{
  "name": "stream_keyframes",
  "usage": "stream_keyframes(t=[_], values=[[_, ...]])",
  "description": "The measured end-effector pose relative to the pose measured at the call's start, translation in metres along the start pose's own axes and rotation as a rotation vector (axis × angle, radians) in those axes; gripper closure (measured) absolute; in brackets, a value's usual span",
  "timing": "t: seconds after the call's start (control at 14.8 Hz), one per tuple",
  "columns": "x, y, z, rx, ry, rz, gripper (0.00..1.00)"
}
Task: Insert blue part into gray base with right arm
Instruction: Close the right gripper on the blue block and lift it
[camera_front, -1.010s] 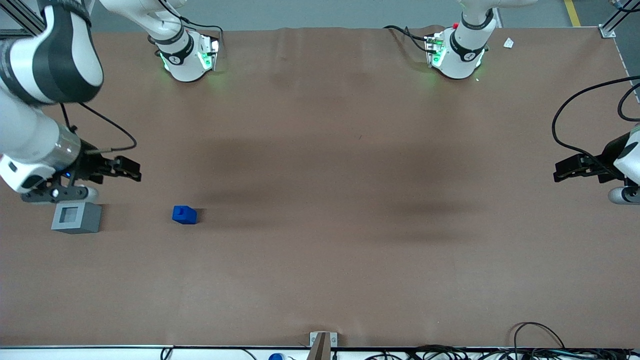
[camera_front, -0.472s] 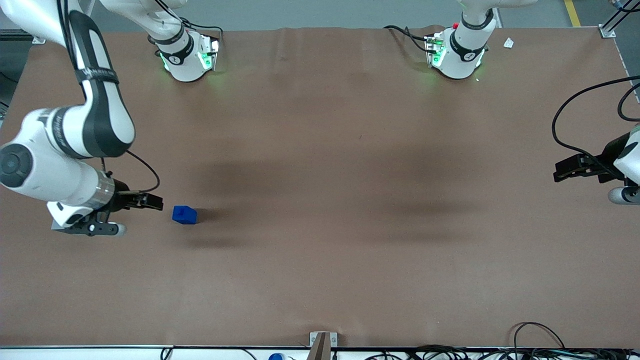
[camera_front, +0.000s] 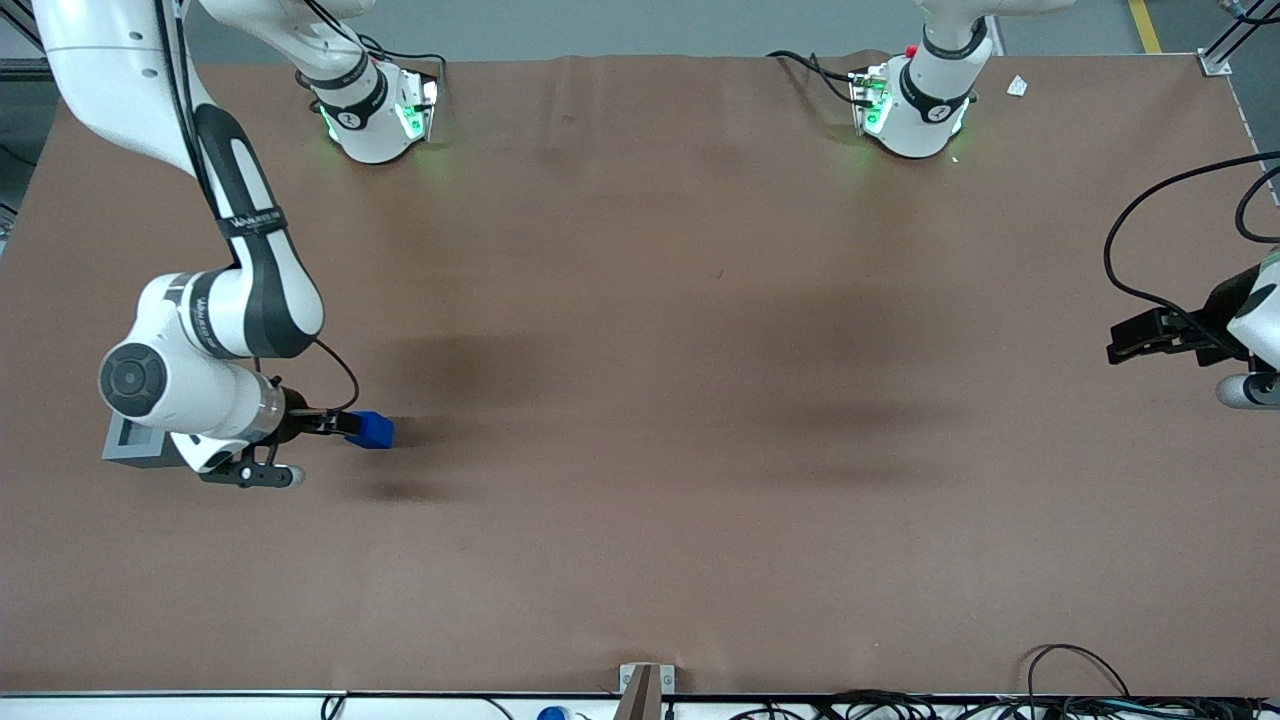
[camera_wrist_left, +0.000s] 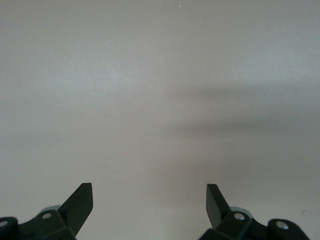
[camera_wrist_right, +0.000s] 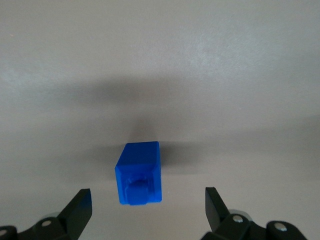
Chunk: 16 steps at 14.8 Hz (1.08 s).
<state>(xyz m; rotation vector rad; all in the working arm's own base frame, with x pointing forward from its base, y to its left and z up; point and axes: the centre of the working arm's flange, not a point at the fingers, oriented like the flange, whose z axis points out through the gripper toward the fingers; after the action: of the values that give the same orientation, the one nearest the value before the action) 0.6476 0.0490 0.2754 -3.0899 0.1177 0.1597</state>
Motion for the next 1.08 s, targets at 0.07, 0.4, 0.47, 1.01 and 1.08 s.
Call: stream_keyframes(t=[0.07, 0.4, 0.47, 1.01, 1.08], values=[[-0.001, -0.001, 0.009, -0.001, -0.003, 0.000, 0.00], [-0.007, -0.012, 0.037, -0.001, -0.024, -0.006, 0.01], [-0.008, -0.013, 0.038, 0.001, -0.025, -0.004, 0.02], [-0.007, -0.013, 0.042, 0.005, -0.021, 0.002, 0.22], [-0.007, -0.013, 0.044, 0.004, -0.022, 0.002, 0.22]])
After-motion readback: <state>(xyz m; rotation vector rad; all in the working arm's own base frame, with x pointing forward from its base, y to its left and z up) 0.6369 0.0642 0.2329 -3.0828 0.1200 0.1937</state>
